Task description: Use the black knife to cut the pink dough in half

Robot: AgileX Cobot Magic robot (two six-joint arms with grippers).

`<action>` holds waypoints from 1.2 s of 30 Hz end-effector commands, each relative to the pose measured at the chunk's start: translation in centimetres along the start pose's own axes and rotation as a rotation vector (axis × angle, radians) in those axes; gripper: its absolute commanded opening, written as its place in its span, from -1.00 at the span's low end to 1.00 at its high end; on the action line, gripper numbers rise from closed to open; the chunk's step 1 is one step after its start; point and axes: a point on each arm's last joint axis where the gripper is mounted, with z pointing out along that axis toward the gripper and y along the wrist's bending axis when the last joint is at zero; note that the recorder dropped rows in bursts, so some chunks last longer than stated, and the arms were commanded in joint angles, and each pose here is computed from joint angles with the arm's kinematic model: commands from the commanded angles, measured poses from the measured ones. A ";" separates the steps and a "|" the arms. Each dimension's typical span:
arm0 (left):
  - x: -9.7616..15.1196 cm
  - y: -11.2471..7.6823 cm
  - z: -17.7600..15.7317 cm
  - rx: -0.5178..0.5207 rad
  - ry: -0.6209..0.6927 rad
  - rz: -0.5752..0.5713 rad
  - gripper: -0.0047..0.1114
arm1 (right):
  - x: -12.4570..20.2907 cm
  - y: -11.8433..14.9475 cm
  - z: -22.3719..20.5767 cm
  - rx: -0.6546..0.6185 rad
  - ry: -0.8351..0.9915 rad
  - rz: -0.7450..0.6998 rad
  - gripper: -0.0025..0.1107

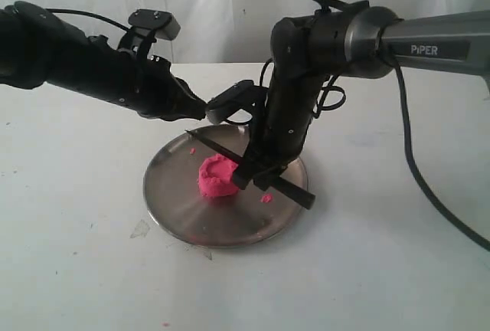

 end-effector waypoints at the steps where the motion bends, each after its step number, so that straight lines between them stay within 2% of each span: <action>1: 0.5 0.8 1.1 -0.029 -0.001 -0.033 -0.92 | -0.4 0.4 -0.6 -0.033 -0.030 0.018 -0.96; 6: 1.2 1.4 2.1 -0.042 0.022 -0.009 -0.92 | -0.3 0.4 -0.6 -0.036 -0.024 0.018 -0.96; 11: 1.9 2.4 3.1 -0.101 0.029 -0.002 -0.92 | 0.0 0.7 -0.7 -0.068 0.008 0.025 -0.96; 25: 2.7 2.5 3.9 -0.070 0.064 0.016 -0.92 | -0.2 1.2 -5.0 -0.030 -0.103 0.015 -0.96; 33: -1.4 1.7 1.3 -0.091 -0.062 0.075 -0.92 | -0.5 1.0 -4.6 -0.012 -0.124 0.014 -0.96; 36: -2.2 1.2 0.3 -0.086 -0.087 0.085 -0.92 | -0.6 0.9 -4.5 -0.007 -0.132 0.009 -0.96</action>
